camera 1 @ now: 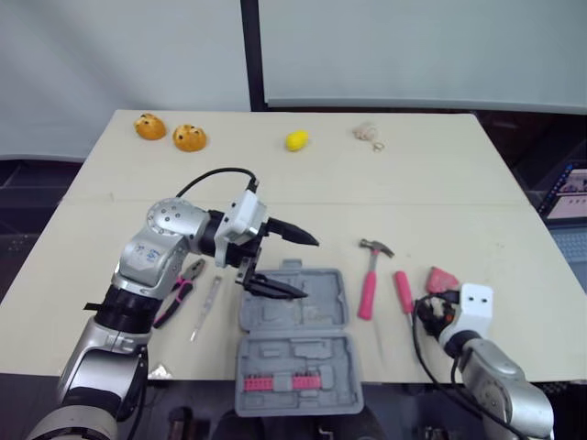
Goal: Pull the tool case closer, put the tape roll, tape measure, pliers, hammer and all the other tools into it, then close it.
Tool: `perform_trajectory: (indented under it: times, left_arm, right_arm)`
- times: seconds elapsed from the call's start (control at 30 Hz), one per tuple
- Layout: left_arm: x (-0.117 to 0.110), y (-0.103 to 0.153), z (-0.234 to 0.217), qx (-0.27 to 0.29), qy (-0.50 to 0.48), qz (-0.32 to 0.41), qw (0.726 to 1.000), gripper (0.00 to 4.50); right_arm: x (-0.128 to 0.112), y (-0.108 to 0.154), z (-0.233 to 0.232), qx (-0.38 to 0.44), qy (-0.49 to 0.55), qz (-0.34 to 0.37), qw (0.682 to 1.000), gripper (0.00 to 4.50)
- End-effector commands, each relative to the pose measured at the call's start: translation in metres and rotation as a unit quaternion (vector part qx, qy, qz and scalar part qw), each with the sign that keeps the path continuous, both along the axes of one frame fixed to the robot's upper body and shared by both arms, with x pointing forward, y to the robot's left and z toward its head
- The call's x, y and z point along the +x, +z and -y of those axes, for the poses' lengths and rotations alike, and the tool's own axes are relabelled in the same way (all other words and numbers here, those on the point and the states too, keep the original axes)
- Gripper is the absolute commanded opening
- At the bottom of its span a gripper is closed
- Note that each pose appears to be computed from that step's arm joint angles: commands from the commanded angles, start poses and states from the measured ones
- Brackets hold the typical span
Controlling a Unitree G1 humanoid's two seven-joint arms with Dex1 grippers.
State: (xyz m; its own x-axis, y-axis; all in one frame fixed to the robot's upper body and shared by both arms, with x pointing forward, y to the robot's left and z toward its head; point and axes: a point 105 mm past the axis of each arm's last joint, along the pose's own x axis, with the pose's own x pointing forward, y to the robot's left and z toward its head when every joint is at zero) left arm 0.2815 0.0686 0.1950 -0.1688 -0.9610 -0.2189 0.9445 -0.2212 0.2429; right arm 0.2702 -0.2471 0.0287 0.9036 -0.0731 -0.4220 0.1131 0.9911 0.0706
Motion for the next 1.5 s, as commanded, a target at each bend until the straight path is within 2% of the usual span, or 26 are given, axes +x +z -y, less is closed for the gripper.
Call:
perform_trajectory:
  times: [0.03,0.1,0.2,0.23,0.43,0.7,0.93,1.27,1.5]
  left_arm:
    - [0.001,0.009,0.0,-0.006,-0.002,0.023,1.0,4.5]
    - [0.0,0.008,-0.001,-0.006,-0.002,0.023,1.0,4.5]
    - [0.001,0.008,-0.001,-0.004,-0.001,0.025,1.0,4.5]
    - [0.001,0.007,-0.001,-0.004,-0.001,0.026,1.0,4.5]
    - [0.002,0.007,-0.005,0.0,0.003,0.028,1.0,4.5]
    - [0.002,0.004,-0.017,0.004,0.024,0.021,0.999,4.5]
    - [-0.007,-0.002,-0.043,0.025,0.055,-0.004,0.998,4.5]
    - [-0.028,-0.024,-0.07,0.082,0.063,-0.024,0.994,4.5]
    - [-0.034,-0.026,-0.07,0.085,0.066,-0.026,0.994,4.5]
  right_arm:
    - [0.001,0.002,0.002,-0.009,-0.009,0.009,1.0,2.62]
    - [0.002,0.0,0.002,-0.008,-0.009,0.007,1.0,1.88]
    - [0.004,-0.003,0.002,-0.008,-0.009,0.004,1.0,0.34]
    - [0.004,-0.005,0.002,-0.007,-0.009,0.003,1.0,0.08]
    - [0.003,-0.009,0.002,-0.008,-0.01,-0.001,1.0,0.08]
    - [-0.01,-0.003,0.007,-0.024,0.002,-0.002,1.0,0.08]
    - [-0.039,-0.006,0.013,-0.027,0.025,-0.027,0.999,0.08]
    - [-0.091,-0.006,-0.006,0.002,0.101,-0.085,0.991,0.08]
    - [-0.113,-0.006,-0.011,0.014,0.102,-0.104,0.989,0.08]
